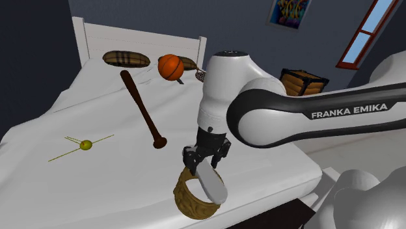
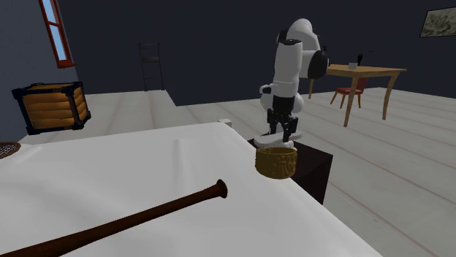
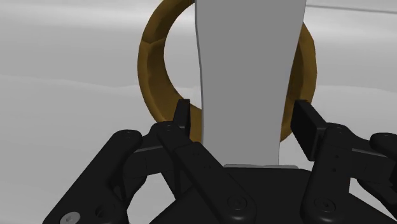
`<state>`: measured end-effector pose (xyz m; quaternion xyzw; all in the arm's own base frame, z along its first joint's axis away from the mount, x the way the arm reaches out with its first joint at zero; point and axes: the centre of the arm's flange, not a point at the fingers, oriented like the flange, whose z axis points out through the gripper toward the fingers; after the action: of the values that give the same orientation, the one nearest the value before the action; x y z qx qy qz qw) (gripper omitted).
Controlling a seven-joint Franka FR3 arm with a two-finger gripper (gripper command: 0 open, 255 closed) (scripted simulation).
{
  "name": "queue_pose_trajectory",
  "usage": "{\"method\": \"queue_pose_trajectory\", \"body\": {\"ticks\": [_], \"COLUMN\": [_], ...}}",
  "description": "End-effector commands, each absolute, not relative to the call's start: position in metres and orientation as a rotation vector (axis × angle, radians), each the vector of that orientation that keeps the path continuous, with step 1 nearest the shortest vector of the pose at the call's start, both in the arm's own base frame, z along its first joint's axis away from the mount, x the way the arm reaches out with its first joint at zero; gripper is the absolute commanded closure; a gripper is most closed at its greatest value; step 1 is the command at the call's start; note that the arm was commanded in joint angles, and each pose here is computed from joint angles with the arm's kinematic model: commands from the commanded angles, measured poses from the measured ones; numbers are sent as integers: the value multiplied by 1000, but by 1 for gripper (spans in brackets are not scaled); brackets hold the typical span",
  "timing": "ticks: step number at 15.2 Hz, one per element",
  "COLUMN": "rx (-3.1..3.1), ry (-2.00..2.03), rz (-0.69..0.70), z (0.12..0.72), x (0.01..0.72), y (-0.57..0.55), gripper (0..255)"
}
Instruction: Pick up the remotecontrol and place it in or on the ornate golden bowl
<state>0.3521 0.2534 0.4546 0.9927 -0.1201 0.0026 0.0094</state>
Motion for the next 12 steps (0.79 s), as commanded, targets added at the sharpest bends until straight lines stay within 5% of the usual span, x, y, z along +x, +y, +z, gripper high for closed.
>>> {"method": "queue_pose_trajectory", "body": {"ticks": [1,12], "rx": [3101,3101], "ry": [-375,-375], "rz": [9,9], "z": [443,423], "x": [354,354], "y": [252,252], "gripper": [255,255]}}
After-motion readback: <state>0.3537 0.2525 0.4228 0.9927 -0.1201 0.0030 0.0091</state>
